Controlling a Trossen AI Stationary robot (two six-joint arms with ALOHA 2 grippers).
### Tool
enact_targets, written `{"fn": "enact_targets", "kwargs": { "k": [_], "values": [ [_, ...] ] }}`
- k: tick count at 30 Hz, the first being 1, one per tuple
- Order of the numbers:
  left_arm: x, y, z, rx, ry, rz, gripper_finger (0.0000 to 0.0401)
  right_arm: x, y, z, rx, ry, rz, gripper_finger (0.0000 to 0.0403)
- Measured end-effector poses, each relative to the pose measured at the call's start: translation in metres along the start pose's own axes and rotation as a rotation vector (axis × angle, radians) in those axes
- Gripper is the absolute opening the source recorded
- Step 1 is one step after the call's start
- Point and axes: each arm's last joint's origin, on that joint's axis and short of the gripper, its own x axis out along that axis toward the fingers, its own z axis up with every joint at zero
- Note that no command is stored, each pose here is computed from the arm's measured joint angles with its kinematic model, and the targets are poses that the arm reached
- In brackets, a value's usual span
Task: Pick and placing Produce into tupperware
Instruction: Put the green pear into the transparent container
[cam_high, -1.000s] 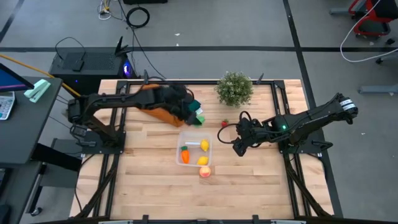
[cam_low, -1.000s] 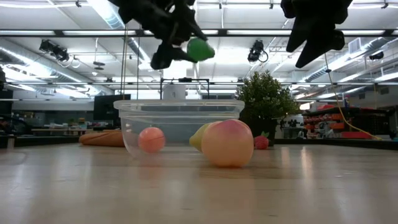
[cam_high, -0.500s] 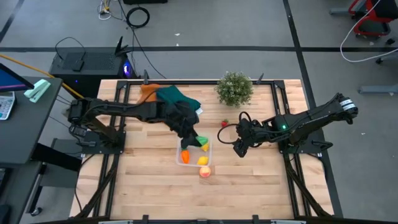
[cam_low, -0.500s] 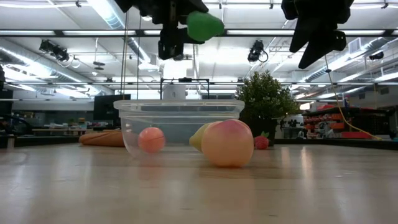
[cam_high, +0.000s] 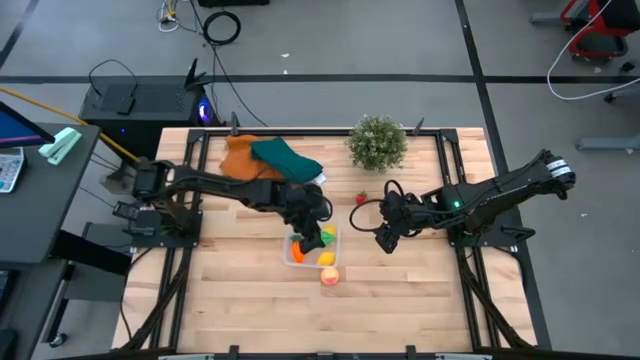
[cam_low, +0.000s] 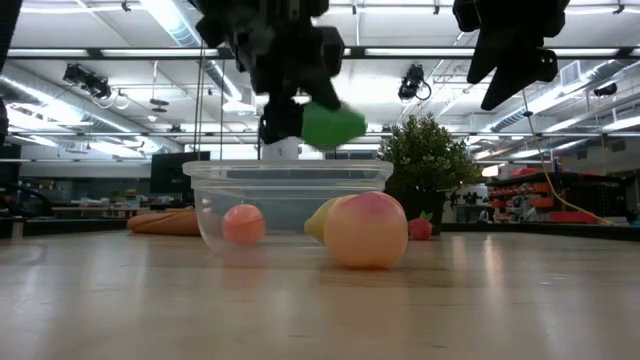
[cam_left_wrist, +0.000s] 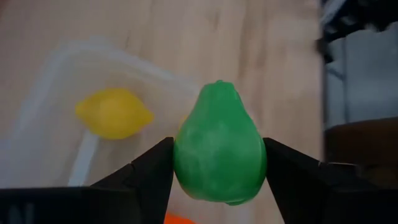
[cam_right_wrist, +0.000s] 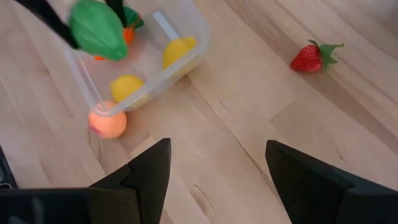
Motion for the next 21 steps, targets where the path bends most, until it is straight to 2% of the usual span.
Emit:
{"fn": "enact_targets", "kwargs": {
  "k": [8, 14, 21],
  "values": [
    [0.020, 0.006, -0.018, 0.050, 0.088, 0.215, 0.0234, 0.000, 0.000, 0.000, 0.001, 0.006, -0.001, 0.0229],
    [0.024, -0.003, -0.023, 0.119, 0.049, 0.332, 0.0236, 0.000, 0.000, -0.001, 0.000, 0.009, -0.002, 0.0229],
    [0.027, -0.014, -0.030, 0.177, 0.058, 0.364, 0.0234, 0.000, 0.000, -0.001, -0.001, 0.010, -0.001, 0.0229]
  ]
}}
